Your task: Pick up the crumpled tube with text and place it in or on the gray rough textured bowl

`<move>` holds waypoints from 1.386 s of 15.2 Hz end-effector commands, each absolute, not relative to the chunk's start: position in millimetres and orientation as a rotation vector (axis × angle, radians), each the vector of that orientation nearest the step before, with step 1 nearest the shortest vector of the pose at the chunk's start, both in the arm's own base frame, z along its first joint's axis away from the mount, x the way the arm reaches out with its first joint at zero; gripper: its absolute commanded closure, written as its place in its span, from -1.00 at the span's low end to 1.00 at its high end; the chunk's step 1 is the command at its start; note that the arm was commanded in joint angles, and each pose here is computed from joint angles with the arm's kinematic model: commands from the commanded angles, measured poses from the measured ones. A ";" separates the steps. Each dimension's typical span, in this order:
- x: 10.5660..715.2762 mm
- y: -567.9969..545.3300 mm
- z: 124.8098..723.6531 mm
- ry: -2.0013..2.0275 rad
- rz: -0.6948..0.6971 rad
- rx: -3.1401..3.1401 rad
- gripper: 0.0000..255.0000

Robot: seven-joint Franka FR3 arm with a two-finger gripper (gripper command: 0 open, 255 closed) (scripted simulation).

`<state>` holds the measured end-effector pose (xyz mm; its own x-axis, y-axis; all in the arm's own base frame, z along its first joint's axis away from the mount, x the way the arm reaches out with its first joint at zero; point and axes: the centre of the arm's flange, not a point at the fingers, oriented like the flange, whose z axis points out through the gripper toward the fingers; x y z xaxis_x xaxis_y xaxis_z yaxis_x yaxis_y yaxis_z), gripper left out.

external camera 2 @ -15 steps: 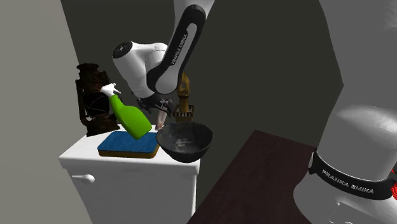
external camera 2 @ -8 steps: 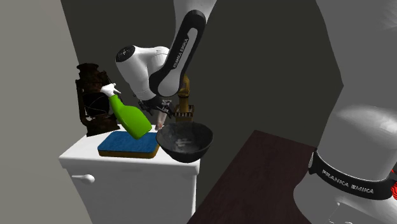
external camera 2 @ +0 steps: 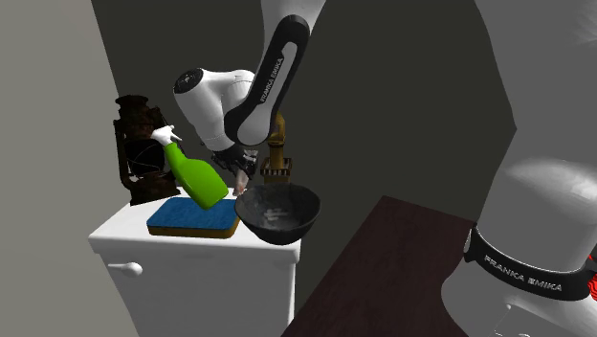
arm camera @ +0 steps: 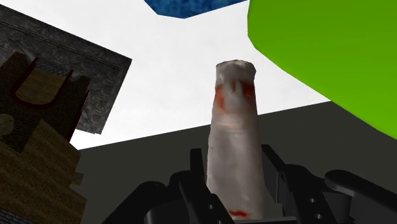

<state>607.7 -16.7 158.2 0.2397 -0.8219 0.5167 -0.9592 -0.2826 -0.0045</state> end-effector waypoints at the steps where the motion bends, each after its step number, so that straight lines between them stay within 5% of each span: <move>1: 607.6 -16.8 158.1 -1.651 0.617 2.204 1.00; 21: 607.7 -16.8 247.8 -1.651 0.617 2.204 1.00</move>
<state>608.5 -16.8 242.3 0.2395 -0.8219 0.5169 -0.9593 -0.2824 -0.0045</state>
